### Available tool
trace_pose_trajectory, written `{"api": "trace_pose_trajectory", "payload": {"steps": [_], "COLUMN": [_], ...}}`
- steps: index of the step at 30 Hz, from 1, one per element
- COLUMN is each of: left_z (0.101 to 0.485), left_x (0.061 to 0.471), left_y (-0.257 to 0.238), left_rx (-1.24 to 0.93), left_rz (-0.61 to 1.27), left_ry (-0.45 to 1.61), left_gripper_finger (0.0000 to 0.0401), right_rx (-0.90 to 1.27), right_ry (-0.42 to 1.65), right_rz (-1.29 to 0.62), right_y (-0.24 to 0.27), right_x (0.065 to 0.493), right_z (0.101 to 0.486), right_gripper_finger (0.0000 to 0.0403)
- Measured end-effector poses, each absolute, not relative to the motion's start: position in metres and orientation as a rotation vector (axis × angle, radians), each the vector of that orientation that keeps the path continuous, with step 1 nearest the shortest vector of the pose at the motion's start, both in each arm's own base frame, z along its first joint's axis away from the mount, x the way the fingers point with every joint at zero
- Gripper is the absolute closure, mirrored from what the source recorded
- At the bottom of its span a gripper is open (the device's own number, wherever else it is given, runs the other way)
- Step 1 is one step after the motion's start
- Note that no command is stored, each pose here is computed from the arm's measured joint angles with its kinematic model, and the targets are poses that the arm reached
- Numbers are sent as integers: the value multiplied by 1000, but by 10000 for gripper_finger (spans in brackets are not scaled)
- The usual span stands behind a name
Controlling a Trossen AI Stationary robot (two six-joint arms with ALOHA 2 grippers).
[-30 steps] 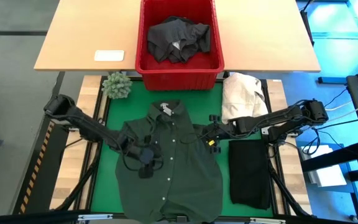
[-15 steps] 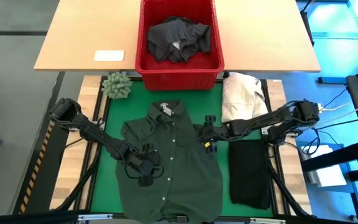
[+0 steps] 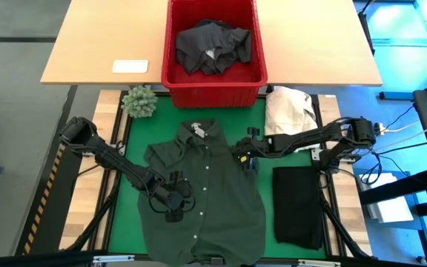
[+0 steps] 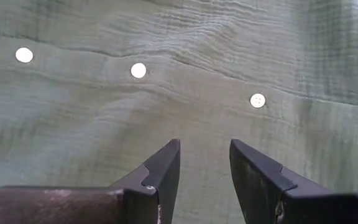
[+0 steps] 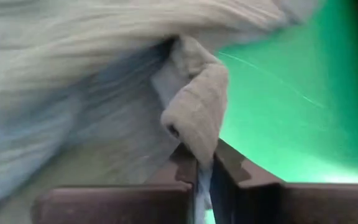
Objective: Fold laundry
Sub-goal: Fold the green polo shirt
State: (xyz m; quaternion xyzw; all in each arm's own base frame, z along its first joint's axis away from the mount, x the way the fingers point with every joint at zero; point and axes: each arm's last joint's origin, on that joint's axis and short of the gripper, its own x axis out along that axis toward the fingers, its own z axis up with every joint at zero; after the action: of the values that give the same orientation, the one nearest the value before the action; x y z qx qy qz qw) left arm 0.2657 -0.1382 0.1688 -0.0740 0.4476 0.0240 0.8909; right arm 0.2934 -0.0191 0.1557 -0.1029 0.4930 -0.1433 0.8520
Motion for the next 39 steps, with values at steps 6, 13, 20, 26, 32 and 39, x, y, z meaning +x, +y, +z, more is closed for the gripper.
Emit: {"api": "trace_pose_trajectory", "payload": {"steps": [6, 13, 20, 26, 32, 39], "left_z": [169, 169, 169, 169, 168, 172], "left_x": [266, 266, 266, 266, 265, 258], "left_y": [-138, -138, -138, -137, -136, -132], "left_rx": [-156, -155, -155, -145, -133, -131], "left_rz": [50, 50, 51, 65, 78, 120], "left_ry": [929, 929, 931, 924, 928, 960], "left_gripper_finger": [268, 268, 268, 268, 268, 268], "right_rx": [-131, 15, 61, 18, -13, -40], "right_ry": [1142, 1321, 1373, 1320, 1284, 1257], "right_rz": [-573, -684, -689, -633, -627, -611], "right_y": [-36, -42, -39, -40, -42, -43], "right_x": [274, 253, 247, 255, 263, 275], "right_z": [157, 150, 149, 150, 159, 178], "right_gripper_finger": [393, 379, 393, 343, 272, 232]}}
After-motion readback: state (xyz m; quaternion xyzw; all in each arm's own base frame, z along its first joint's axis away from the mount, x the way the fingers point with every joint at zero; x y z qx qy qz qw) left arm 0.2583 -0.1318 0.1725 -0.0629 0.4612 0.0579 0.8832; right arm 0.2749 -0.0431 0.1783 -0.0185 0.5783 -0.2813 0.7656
